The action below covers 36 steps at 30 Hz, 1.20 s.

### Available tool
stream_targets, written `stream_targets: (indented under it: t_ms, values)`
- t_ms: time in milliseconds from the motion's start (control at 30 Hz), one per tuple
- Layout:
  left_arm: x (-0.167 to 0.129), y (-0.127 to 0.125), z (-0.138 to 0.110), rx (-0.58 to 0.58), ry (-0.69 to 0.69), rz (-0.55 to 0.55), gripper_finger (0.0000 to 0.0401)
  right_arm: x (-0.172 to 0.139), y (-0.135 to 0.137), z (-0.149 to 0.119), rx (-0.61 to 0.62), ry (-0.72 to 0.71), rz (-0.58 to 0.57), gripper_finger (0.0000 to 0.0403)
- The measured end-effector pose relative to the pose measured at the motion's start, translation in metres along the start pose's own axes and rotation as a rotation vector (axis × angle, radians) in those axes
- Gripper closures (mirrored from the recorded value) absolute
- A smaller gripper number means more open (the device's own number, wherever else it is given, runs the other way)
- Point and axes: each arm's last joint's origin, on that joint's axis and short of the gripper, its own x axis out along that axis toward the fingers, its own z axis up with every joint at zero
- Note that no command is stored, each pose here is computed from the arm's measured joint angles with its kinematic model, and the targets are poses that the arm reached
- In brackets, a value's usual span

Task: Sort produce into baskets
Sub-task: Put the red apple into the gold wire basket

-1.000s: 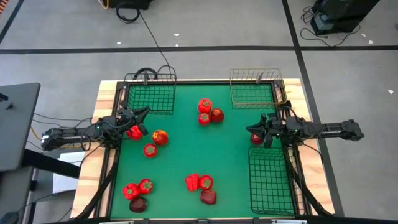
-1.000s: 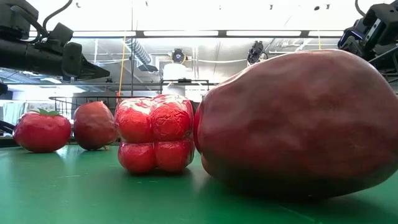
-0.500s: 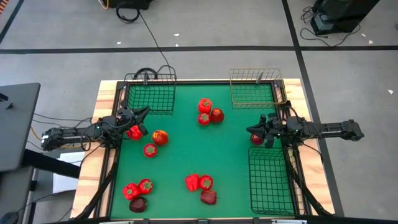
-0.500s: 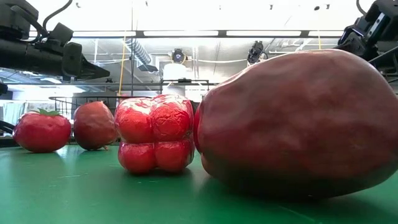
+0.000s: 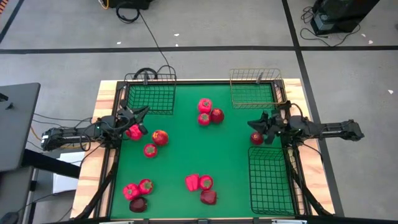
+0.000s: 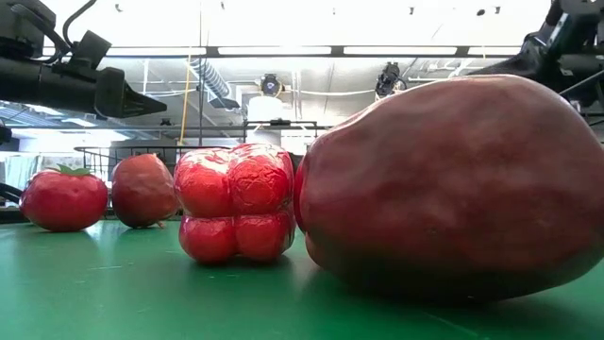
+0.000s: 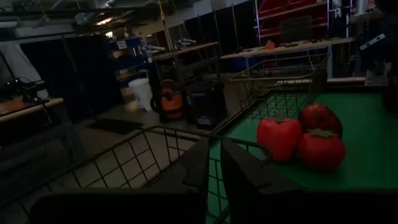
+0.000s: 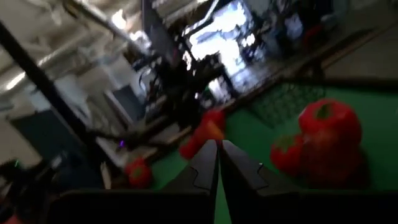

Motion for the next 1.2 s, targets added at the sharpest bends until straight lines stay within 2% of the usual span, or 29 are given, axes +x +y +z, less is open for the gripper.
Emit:
stream_targets:
  t_ms: [100,200,267,333,567,733,933,1100,1200]
  values:
    - [0.000,0.000,0.000,-0.042,0.000,0.000,0.0355,0.000,0.002,0.006,-0.055,-0.084,-0.026,0.0371]
    - [0.000,0.000,0.000,-0.103,-0.001,0.000,0.0355,-0.001,-0.002,0.010,-0.091,-0.180,-0.182,0.0371]
    - [0.000,0.000,0.000,-0.151,0.000,0.000,0.0355,-0.002,-0.005,0.013,-0.053,-0.241,-0.289,0.0371]
    - [0.000,0.000,0.000,-0.171,0.000,0.000,0.0355,-0.002,-0.003,0.018,-0.054,-0.230,-0.318,0.0369]
    - [0.000,0.000,0.001,-0.178,-0.008,0.002,0.0355,0.010,0.022,0.045,-0.019,-0.035,-0.204,0.0332]
    - [0.000,0.000,0.001,-0.189,-0.007,-0.008,0.0355,0.033,0.046,0.069,-0.060,0.055,-0.190,0.0296]
    - [-0.001,-0.007,0.002,-0.200,-0.031,-0.235,0.0355,0.066,0.079,0.098,-0.123,0.301,-0.280,0.0244]
    - [-0.001,-0.009,0.001,-0.195,-0.030,-0.301,0.0355,0.078,0.097,0.115,0.088,0.633,-0.386,0.0212]
    - [-0.001,-0.011,0.001,-0.191,-0.026,-0.354,0.0355,0.087,0.103,0.123,0.090,0.685,-0.425,0.0205]
